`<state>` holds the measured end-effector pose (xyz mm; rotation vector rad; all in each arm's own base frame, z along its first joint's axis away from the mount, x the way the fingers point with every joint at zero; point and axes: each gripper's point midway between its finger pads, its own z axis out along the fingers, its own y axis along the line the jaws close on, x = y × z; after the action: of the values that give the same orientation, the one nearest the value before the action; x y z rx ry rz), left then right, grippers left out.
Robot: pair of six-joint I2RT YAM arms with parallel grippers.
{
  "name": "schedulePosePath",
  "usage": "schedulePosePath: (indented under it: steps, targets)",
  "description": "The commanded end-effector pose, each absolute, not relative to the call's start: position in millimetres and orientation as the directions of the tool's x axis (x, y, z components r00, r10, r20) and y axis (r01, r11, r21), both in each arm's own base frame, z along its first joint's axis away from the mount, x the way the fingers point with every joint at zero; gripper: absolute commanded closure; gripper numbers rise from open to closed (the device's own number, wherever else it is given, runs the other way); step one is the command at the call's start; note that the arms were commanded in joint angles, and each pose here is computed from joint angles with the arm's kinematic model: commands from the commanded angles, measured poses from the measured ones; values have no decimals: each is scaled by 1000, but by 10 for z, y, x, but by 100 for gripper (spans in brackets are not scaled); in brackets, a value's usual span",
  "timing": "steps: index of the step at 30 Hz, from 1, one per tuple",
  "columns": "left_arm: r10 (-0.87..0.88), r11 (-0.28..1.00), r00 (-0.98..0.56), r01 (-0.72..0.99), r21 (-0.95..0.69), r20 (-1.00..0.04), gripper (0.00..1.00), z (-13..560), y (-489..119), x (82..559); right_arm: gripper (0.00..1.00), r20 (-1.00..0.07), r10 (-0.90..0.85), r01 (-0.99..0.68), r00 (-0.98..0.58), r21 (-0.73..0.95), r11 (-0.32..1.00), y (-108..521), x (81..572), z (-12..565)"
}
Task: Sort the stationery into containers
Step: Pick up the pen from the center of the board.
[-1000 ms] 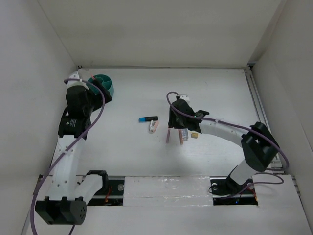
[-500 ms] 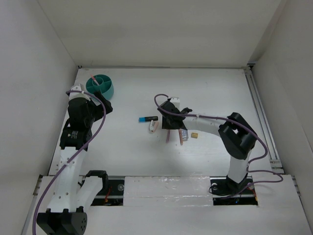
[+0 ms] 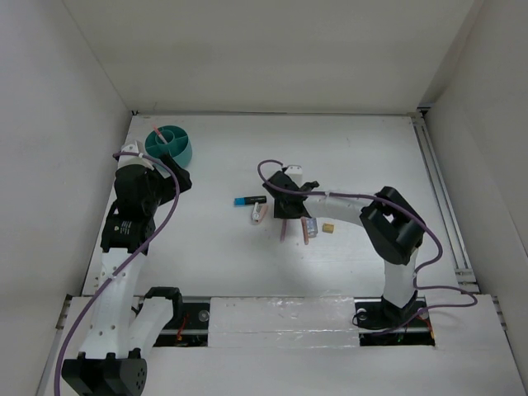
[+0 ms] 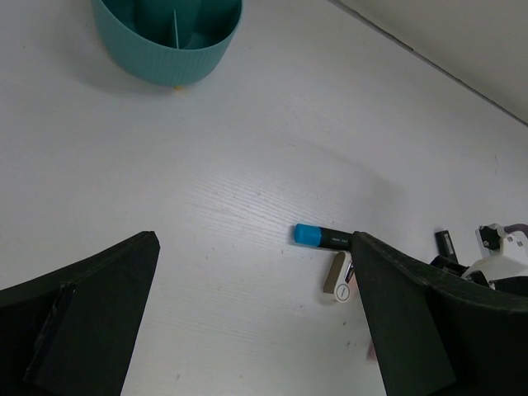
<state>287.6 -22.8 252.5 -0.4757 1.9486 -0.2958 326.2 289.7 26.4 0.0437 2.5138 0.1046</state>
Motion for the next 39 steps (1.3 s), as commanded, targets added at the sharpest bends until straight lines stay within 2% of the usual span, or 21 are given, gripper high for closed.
schedulePosePath:
  steps: [1,2,3,6,13,24,29,34,39]
  targets:
    - [-445,895,-336,-160,-415,-830,0,2594,-247,2892,57,-566,52,1,-823,89,996,2972,3231,181]
    - [-445,895,-336,-160,-415,-830,0,2594,-247,2892,57,-566,52,1,-823,89,996,2972,3231,181]
    - [-445,895,-336,-160,-415,-830,0,2594,-247,2892,50,-566,52,1,-823,89,996,2953,3213,192]
    - [-445,895,-336,-160,-415,-830,0,2594,-247,2892,38,-566,63,10,-822,96,995,2949,3205,229]
    - [-445,895,-336,-160,-415,-830,0,2594,-247,2892,38,-550,58,6,-833,96,995,2891,2961,178]
    - [-445,895,-328,-156,-417,-833,0,2619,-246,2879,45,-525,36,19,-850,39,999,2863,2515,78]
    - [-445,895,-332,-149,-420,-831,0,2619,-262,2877,48,-508,42,43,-860,11,999,2818,2444,-58]
    - [-446,895,-325,-145,-422,-834,0,2644,-262,2863,59,-490,39,62,-871,-31,998,2754,2415,-156]
    - [-446,895,-325,-145,-422,-834,0,2644,-262,2863,60,-486,27,53,-874,-39,998,2758,2377,-160]
